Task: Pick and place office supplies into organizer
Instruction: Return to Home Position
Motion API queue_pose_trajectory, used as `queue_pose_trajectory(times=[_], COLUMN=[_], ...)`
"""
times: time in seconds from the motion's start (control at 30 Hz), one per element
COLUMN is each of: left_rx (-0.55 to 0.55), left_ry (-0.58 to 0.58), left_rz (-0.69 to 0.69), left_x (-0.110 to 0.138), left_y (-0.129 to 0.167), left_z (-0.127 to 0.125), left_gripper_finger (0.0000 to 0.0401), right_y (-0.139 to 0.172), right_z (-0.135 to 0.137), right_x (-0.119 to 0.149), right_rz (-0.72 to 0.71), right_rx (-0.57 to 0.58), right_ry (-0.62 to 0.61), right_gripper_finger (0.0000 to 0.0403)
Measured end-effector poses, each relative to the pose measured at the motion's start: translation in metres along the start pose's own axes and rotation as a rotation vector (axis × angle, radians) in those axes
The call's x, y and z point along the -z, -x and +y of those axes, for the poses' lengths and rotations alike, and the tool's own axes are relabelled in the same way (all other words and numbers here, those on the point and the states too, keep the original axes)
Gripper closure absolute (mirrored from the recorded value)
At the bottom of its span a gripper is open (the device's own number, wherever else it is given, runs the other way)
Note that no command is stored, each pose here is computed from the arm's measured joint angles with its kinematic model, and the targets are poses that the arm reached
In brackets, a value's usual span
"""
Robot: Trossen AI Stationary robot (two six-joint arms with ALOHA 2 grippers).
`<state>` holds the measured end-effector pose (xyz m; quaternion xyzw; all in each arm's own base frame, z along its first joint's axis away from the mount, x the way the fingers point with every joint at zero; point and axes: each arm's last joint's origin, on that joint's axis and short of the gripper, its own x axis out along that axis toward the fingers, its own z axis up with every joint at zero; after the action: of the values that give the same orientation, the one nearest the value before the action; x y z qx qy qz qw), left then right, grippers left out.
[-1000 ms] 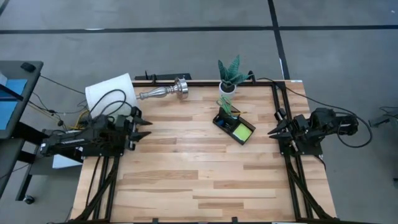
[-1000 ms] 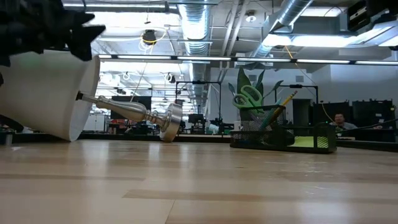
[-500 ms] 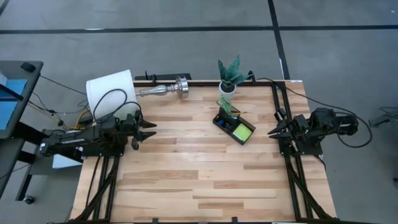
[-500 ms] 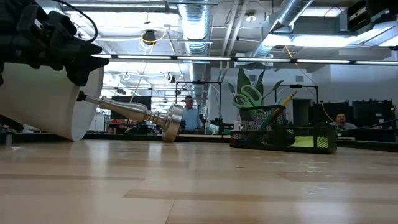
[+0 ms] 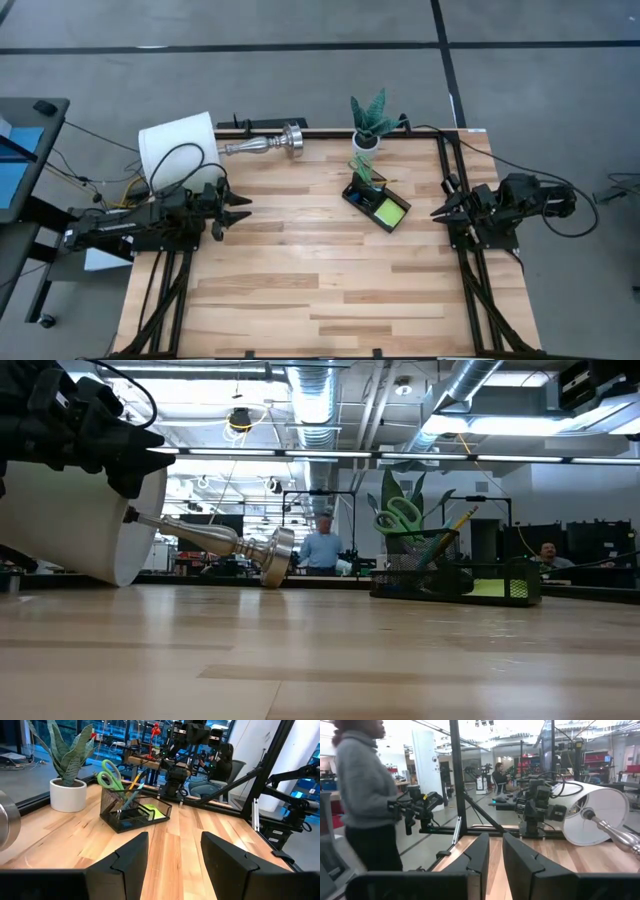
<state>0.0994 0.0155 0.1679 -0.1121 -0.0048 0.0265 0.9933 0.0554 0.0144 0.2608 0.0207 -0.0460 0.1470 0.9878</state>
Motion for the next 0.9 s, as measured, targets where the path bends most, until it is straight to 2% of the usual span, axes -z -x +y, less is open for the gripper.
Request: queue_pose_trajectory(times=[0.9], left_rx=[0.000], left_ry=[-0.030], left_rz=[0.002], left_x=[0.0002], left_y=[0.0000], left_z=[0.0000], left_gripper_finger=[0.0225], right_y=[0.0000], right_z=[0.0000], right_x=[0.0000], right_rz=[0.000], right_rx=[0.000], right_ry=[0.000], right_gripper_finger=[0.0355])
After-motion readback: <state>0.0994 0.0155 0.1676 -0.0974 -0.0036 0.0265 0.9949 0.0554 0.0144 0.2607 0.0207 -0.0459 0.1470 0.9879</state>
